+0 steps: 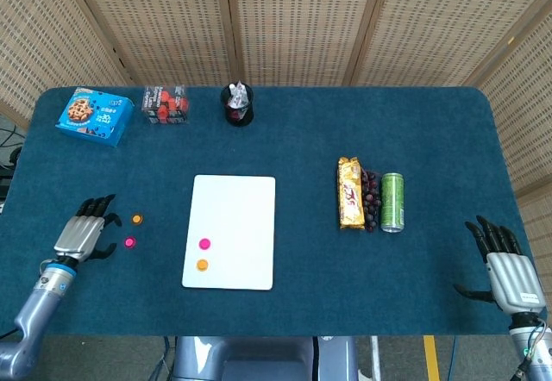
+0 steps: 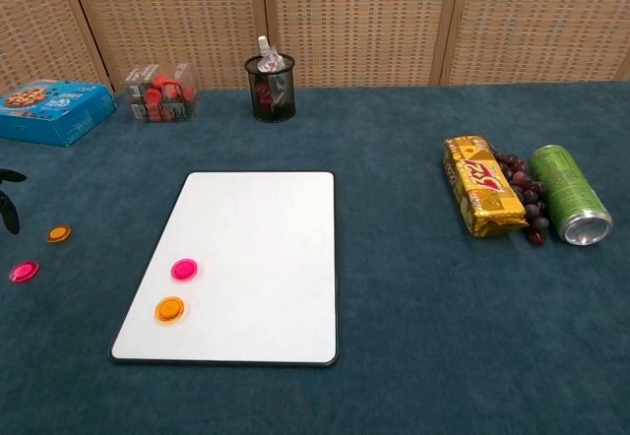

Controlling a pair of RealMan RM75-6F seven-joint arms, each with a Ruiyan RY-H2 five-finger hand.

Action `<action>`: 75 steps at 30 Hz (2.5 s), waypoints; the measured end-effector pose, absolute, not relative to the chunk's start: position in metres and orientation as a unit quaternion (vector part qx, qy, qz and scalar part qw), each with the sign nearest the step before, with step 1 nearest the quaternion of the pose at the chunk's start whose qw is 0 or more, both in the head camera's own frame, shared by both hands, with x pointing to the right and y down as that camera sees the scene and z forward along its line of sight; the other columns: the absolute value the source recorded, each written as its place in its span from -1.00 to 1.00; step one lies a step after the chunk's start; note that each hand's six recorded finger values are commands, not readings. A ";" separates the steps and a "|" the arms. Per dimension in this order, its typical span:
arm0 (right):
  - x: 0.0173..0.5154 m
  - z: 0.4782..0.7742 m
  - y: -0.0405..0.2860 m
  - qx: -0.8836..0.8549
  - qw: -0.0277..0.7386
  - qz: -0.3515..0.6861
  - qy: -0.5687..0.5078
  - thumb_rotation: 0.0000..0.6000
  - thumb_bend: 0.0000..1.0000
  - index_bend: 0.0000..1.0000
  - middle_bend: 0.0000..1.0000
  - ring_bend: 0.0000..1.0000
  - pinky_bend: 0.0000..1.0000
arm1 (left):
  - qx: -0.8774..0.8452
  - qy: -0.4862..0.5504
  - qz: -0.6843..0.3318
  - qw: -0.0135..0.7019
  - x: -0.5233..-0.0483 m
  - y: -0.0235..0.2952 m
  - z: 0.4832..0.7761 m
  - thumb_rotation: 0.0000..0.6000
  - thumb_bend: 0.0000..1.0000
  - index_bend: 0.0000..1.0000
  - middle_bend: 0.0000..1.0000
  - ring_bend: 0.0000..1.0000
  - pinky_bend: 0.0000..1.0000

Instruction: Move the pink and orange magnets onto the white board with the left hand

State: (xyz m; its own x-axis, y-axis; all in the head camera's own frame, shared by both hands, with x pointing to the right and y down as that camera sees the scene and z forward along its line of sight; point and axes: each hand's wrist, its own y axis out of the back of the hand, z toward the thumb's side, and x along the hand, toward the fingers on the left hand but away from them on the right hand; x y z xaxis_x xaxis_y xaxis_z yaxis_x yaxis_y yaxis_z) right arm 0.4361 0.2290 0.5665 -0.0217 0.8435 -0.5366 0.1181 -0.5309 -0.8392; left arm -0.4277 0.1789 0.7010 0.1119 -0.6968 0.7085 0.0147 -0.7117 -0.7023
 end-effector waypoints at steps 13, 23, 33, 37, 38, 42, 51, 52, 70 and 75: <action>0.437 0.566 0.229 -0.634 0.297 0.603 -0.382 1.00 -0.79 -0.90 -1.00 -1.00 -1.00 | -0.688 0.237 -0.624 0.285 -0.420 0.188 0.716 1.00 -0.31 -0.23 -1.00 -1.00 -1.00; 0.437 0.566 0.229 -0.634 0.297 0.603 -0.382 1.00 -0.79 -0.90 -1.00 -1.00 -1.00 | -0.690 0.233 -0.626 0.278 -0.418 0.193 0.723 1.00 -0.31 -0.22 -1.00 -1.00 -1.00; 0.437 0.566 0.229 -0.635 0.296 0.603 -0.382 1.00 -0.79 -0.90 -1.00 -1.00 -1.00 | -0.694 0.232 -0.625 0.272 -0.414 0.193 0.728 1.00 -0.32 -0.07 -1.00 -1.00 -1.00; 0.437 0.566 0.229 -0.635 0.296 0.603 -0.382 1.00 -0.79 -0.90 -1.00 -1.00 -1.00 | -0.696 0.230 -0.623 0.273 -0.411 0.194 0.730 1.00 -0.32 -0.01 -1.00 -1.00 -1.00; 0.437 0.566 0.229 -0.635 0.296 0.603 -0.382 1.00 -0.79 -0.90 -1.00 -1.00 -1.00 | -0.696 0.229 -0.623 0.274 -0.410 0.194 0.730 1.00 -0.32 0.01 -1.00 -1.00 -1.00; 0.437 0.566 0.229 -0.635 0.295 0.603 -0.382 1.00 -0.79 -0.90 -1.00 -1.00 -1.00 | -0.697 0.229 -0.621 0.276 -0.407 0.194 0.729 1.00 -0.31 0.03 -1.00 -1.00 -1.00; 0.437 0.566 0.229 -0.635 0.295 0.603 -0.381 1.00 -0.79 -0.90 -1.00 -1.00 -1.00 | -0.719 0.242 -0.589 0.279 -0.379 0.184 0.712 1.00 -0.32 0.03 -1.00 -1.00 -1.00; 0.437 0.566 0.229 -0.636 0.295 0.603 -0.381 1.00 -0.79 -0.90 -1.00 -1.00 -1.00 | -0.723 0.242 -0.583 0.281 -0.373 0.183 0.710 1.00 -0.32 0.03 -1.00 -1.00 -1.00; 0.439 0.567 0.229 -0.636 0.287 0.606 -0.383 1.00 -0.79 -0.90 -1.00 -1.00 -1.00 | -0.777 0.180 -0.509 0.323 -0.215 0.166 0.699 1.00 -0.33 0.03 -1.00 -1.00 -1.00; 0.439 0.568 0.229 -0.636 0.285 0.606 -0.383 1.00 -0.79 -0.90 -1.00 -1.00 -1.00 | -0.776 0.177 -0.518 0.313 -0.194 0.167 0.709 1.00 -0.34 0.03 -1.00 -1.00 -1.00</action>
State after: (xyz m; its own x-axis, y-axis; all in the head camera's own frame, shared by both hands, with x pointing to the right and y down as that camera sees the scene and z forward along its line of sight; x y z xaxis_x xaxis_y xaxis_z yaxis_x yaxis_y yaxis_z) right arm 0.4391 0.2286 0.5677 -0.0282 0.8324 -0.5534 0.1419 -0.5447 -0.8265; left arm -0.1939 0.1674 0.7093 0.3995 -0.5996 0.6934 0.0488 -0.7414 -0.6693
